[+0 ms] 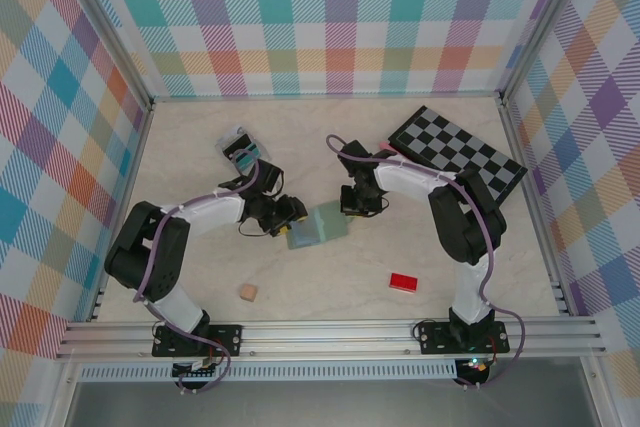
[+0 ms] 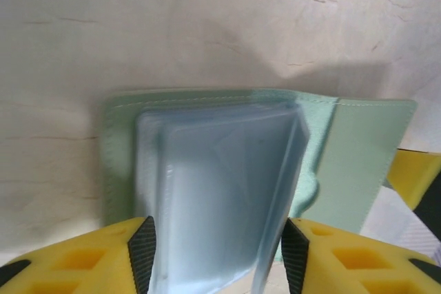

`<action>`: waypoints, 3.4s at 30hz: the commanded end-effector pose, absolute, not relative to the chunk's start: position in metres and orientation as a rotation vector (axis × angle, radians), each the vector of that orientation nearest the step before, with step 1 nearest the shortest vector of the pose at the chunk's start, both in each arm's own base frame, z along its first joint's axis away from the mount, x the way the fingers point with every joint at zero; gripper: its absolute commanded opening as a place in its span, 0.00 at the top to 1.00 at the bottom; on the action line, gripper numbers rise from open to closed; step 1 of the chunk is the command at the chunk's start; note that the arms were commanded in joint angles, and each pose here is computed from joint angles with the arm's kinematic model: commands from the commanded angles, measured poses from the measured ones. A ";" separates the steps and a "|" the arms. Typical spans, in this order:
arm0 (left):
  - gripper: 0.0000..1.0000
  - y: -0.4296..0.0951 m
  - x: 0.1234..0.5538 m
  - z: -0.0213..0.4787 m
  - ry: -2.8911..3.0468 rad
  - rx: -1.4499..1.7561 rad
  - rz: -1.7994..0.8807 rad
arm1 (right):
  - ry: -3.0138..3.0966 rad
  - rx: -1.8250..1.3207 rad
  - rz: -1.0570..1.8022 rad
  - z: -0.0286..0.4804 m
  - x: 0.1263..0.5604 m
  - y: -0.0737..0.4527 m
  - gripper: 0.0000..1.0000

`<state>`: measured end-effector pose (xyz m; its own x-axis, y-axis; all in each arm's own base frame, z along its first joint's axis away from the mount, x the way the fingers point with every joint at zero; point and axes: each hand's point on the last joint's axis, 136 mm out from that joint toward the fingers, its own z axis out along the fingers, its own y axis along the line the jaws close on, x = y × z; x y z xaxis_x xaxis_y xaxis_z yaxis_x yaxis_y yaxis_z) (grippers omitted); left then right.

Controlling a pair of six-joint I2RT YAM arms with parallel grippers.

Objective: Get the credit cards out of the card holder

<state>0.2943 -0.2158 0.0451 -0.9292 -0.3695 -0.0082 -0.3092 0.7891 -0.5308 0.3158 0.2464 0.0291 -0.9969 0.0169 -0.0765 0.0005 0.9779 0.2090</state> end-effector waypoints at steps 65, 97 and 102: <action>0.52 -0.255 0.290 0.047 2.931 -0.355 -0.961 | 3.126 -0.011 0.419 0.015 0.303 0.255 1.00; 0.30 -0.285 0.289 0.089 2.828 -0.179 -1.133 | 3.026 0.002 0.372 0.040 0.313 0.246 0.85; 0.25 -0.277 0.287 0.087 2.855 -0.201 -1.058 | 2.950 0.010 0.360 0.061 0.319 0.241 0.71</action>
